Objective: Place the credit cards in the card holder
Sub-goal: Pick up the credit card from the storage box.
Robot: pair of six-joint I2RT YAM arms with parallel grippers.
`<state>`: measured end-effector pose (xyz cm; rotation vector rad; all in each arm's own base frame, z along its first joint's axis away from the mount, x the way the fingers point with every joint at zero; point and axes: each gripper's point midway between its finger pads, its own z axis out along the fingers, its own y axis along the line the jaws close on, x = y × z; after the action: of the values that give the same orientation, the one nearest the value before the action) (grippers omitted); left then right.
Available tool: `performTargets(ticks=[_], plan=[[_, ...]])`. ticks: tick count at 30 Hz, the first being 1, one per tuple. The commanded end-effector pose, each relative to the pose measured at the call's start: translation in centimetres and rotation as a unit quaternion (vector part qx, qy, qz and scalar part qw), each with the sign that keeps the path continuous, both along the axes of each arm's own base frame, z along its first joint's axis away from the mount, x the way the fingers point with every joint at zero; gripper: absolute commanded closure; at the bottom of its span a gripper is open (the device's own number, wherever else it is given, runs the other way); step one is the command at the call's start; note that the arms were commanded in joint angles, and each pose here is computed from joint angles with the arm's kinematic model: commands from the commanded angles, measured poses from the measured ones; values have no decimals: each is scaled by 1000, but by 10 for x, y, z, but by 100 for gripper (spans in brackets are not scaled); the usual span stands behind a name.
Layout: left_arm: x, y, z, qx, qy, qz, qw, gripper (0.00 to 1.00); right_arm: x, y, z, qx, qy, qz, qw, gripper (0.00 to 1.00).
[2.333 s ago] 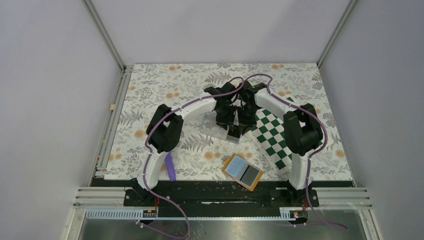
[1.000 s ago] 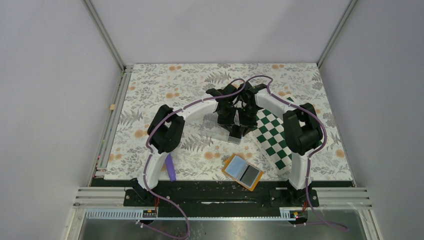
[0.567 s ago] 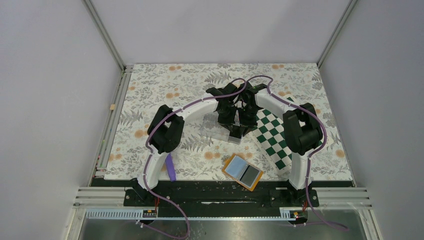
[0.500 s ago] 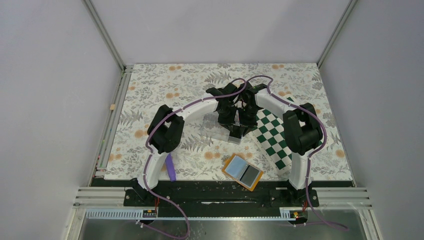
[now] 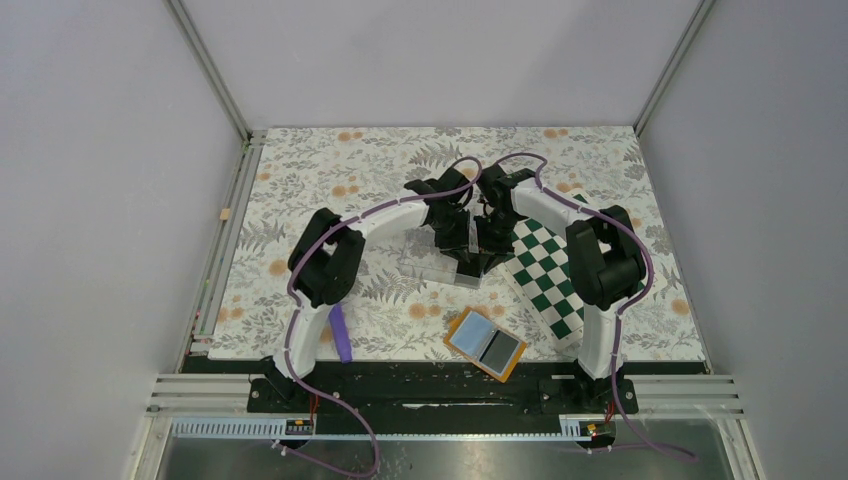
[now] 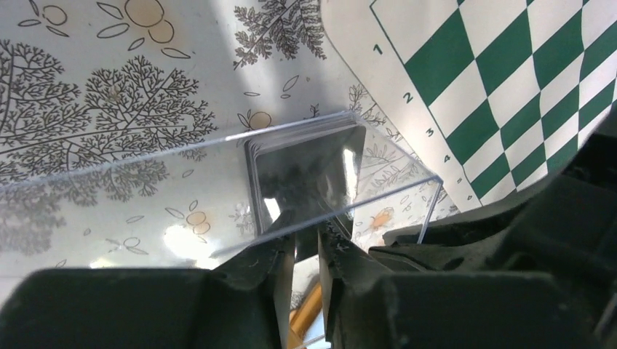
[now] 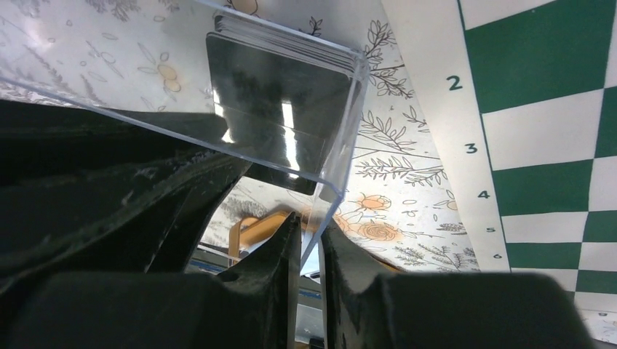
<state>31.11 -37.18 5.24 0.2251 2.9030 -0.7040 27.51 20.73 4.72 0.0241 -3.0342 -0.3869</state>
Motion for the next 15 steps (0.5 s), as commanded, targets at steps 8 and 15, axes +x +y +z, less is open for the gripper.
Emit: performTargets(ticks=[8,15], plan=[[4,-5,1,-20,1,21,1000,71,0,5,8,27,-3,-2,1000,86],[12,14,19,15,-49,26,998,67,2,8,18,40,-14,-1,999,85]])
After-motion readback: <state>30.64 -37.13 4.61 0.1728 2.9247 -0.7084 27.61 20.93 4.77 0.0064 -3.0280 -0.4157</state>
